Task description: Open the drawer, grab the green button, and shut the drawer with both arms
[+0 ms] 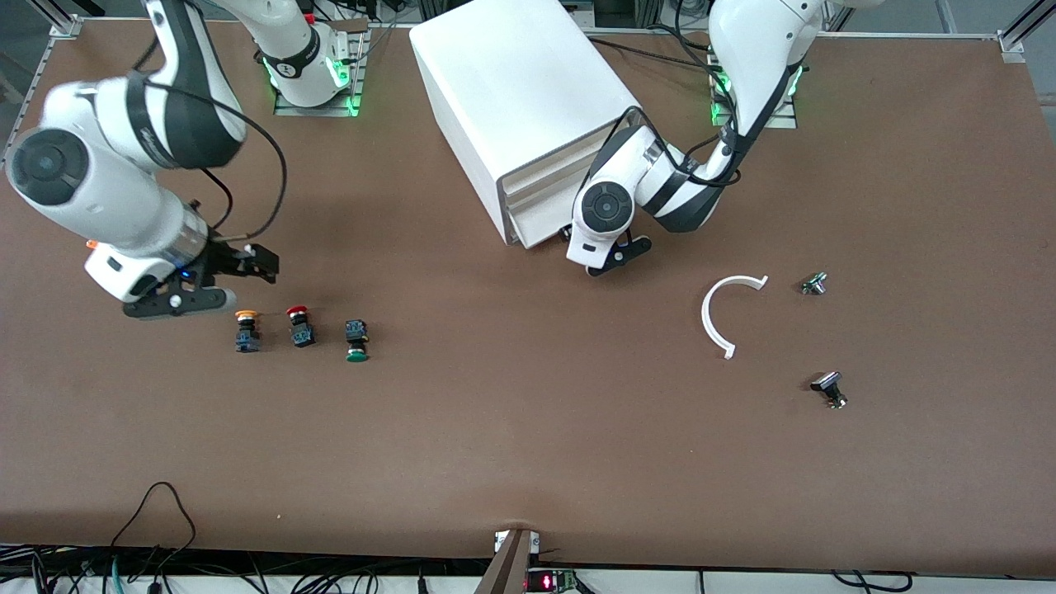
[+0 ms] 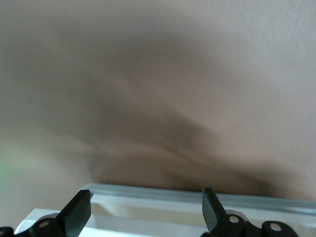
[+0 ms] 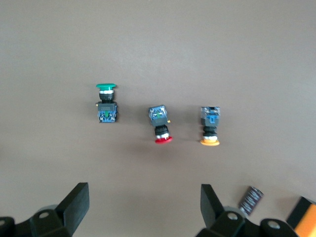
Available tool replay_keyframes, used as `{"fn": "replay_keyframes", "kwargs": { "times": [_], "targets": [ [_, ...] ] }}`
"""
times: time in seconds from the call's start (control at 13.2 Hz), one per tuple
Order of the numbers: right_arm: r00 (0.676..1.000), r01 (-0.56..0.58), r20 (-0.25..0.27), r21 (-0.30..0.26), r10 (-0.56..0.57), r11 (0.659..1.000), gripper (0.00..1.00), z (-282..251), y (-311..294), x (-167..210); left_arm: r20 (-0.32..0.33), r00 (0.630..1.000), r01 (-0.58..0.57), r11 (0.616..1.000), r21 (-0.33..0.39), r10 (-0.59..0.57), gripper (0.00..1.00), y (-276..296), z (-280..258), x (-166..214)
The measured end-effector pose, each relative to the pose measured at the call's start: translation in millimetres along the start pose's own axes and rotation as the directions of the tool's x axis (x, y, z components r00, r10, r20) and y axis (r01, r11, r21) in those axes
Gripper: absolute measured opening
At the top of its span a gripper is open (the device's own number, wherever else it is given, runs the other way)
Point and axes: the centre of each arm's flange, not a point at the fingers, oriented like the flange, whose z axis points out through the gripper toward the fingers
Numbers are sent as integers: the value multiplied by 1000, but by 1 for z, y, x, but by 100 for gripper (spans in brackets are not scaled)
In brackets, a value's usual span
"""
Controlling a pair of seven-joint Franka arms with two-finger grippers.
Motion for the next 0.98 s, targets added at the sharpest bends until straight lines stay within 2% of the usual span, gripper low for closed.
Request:
{"fn": "replay_keyframes", "kwargs": {
  "times": [0.3,0.53,0.75,0.98],
  "targets": [
    [999,-47,-25,10,47,999,100,-74,5,-30,83,996,28,1000,-12,-27,100,2,9,-11],
    [994,-108,-5,12,108,994,100,-121,8,-45,126,991,47,999,-6,-46,100,3,20,-11],
    [988,-155,-26,17,155,988,100,-144,21,-52,179,982,71,997,-18,-67,100,5,23,-15],
    [978,-204,-43,20,205,979,100,-158,40,-62,196,977,81,997,-11,-77,100,3,23,-12]
  ]
}}
